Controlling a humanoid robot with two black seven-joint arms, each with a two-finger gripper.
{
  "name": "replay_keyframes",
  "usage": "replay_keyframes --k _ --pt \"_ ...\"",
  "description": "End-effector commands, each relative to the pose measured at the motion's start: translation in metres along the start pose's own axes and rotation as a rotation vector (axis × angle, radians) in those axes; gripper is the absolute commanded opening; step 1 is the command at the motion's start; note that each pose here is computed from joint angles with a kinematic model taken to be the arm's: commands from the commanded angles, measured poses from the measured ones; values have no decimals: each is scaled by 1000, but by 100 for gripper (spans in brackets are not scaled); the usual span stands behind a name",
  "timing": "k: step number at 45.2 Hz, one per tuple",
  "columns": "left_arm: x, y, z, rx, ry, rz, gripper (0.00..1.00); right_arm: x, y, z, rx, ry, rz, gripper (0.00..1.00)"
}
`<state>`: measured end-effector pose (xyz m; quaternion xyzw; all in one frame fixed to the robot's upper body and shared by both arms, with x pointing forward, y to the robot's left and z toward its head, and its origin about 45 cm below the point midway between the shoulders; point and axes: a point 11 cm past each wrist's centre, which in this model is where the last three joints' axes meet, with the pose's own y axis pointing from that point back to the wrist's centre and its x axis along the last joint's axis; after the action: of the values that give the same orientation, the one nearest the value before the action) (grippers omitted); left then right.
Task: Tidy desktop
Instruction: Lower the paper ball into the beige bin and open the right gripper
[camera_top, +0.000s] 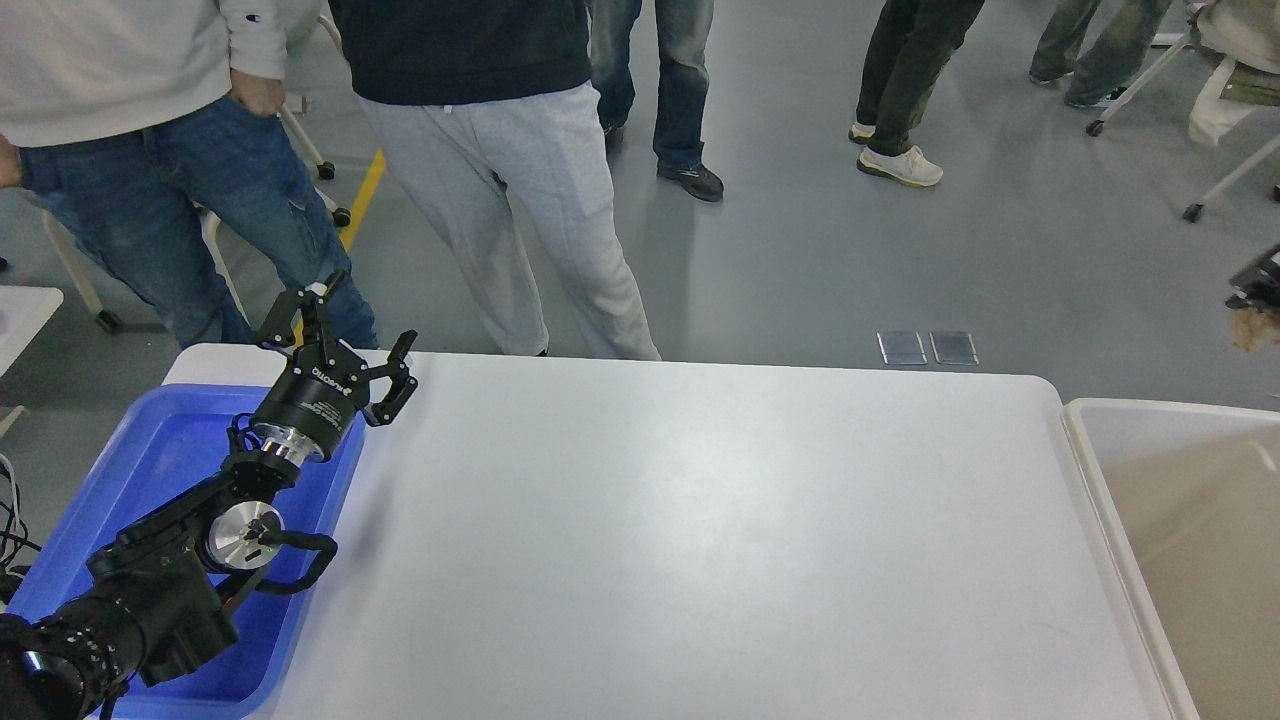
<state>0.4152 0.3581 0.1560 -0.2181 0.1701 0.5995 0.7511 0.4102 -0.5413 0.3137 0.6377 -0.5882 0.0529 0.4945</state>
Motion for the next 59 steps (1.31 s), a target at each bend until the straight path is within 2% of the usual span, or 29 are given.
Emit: replay_keyframes --k 1,11,28,37,59 --pt "0 0 0 0 -1 1 100 9 -22 71 -148 -223 202 0" --pt "0 0 0 -1 0 1 100 -37 -46 115 -245 -318 288 0" --pt "0 0 0 0 -2 2 100 -125 -53 172 -364 -582 242 0" --pt "0 0 0 0 -2 2 100 -138 -49 189 -383 -720 248 0" --pt "0 0 0 -1 -1 3 100 -149 -44 203 -399 -785 249 0"
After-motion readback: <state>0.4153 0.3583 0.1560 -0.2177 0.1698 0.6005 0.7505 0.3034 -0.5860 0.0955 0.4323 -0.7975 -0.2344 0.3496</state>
